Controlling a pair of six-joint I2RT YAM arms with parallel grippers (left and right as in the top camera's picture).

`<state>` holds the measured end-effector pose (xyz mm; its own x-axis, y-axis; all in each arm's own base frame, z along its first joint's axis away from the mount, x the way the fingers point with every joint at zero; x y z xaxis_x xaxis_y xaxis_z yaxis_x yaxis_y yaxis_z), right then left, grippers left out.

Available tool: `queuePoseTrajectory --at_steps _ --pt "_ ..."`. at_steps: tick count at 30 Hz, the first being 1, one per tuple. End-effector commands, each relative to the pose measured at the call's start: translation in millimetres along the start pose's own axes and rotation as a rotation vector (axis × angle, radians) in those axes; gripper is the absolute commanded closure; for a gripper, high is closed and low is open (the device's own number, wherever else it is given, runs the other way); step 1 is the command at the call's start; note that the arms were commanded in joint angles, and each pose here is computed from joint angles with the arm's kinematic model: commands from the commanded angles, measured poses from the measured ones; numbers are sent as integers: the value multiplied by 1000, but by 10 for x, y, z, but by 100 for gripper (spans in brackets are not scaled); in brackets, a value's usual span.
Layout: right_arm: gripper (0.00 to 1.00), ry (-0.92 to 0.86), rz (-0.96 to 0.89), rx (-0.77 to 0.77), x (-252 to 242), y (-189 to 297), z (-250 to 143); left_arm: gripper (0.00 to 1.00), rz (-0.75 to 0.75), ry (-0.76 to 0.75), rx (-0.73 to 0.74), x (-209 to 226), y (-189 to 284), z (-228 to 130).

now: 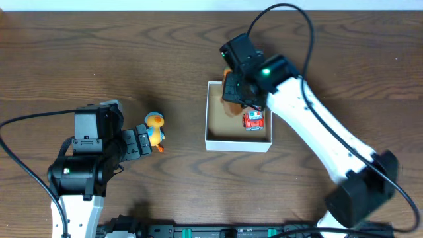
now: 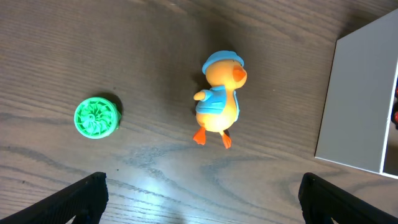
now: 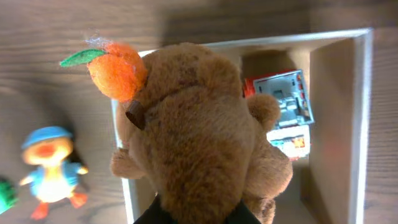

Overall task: Pack container
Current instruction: 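Carry the plush bear into the box and release it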

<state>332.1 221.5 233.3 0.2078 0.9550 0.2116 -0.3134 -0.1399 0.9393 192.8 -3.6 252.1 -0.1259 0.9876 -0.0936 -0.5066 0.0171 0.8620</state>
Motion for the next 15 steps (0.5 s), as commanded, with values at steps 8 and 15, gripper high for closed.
queuePoseTrajectory --at_steps 8,15 --pt "99 -46 -91 58 13 -540 -40 2 -1 6 -7 4 19 21" --pt "99 -54 -128 88 0 -770 -71 2 -1 6 -8 4 19 23"
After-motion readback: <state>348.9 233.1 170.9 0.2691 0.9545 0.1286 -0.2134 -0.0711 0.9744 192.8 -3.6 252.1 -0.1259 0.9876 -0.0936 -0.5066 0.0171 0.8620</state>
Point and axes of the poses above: each gripper's point midway between its finger pads, its own y axis back along the fingers, its own x axis along the line the jaws close on, z = x × y, the point moved 8 cm from there along y, back along the fingers, and after that the axes turned 3 degrees about -y, right-handed, at the moved point
